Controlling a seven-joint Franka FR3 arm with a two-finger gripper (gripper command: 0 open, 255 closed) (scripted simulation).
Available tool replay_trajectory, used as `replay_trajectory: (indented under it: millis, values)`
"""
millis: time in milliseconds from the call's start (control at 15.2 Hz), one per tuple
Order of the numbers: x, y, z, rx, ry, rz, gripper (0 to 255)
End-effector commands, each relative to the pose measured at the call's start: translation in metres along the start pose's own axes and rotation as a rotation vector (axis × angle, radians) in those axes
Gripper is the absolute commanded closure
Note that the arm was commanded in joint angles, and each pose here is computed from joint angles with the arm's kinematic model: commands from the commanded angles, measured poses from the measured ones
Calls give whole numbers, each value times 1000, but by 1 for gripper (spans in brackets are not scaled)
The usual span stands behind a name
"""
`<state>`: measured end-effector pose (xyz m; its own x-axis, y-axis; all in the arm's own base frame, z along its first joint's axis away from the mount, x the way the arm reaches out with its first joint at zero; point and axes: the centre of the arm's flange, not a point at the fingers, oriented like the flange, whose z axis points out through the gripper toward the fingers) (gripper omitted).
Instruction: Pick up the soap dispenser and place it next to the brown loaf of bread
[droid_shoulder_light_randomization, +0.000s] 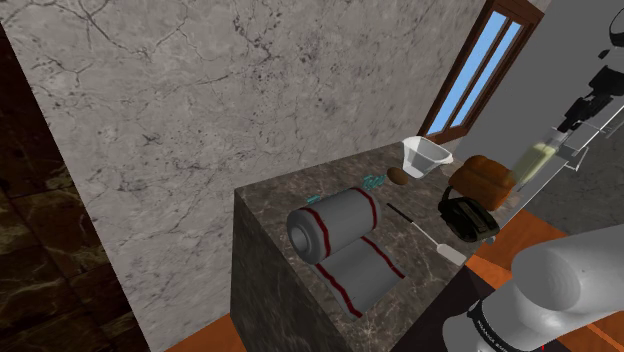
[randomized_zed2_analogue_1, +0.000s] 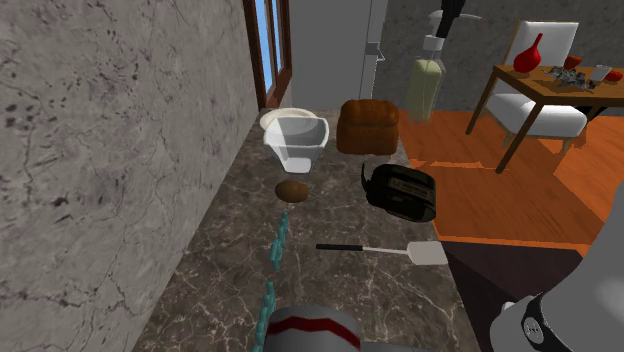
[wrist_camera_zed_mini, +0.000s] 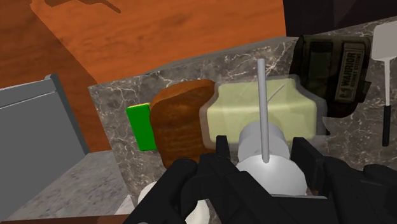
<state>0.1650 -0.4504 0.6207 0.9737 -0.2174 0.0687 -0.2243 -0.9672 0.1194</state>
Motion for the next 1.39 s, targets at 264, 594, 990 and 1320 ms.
replay_trajectory:
  millis: [264,594,990,1320]
  values:
    - [-2,-4,31,-1,1,0,255]
    - [-4,-7,58,-1,1,0,255]
    - [-6,-11,89,-1,1,0,255]
    - [-8,-14,115,-1,1,0,255]
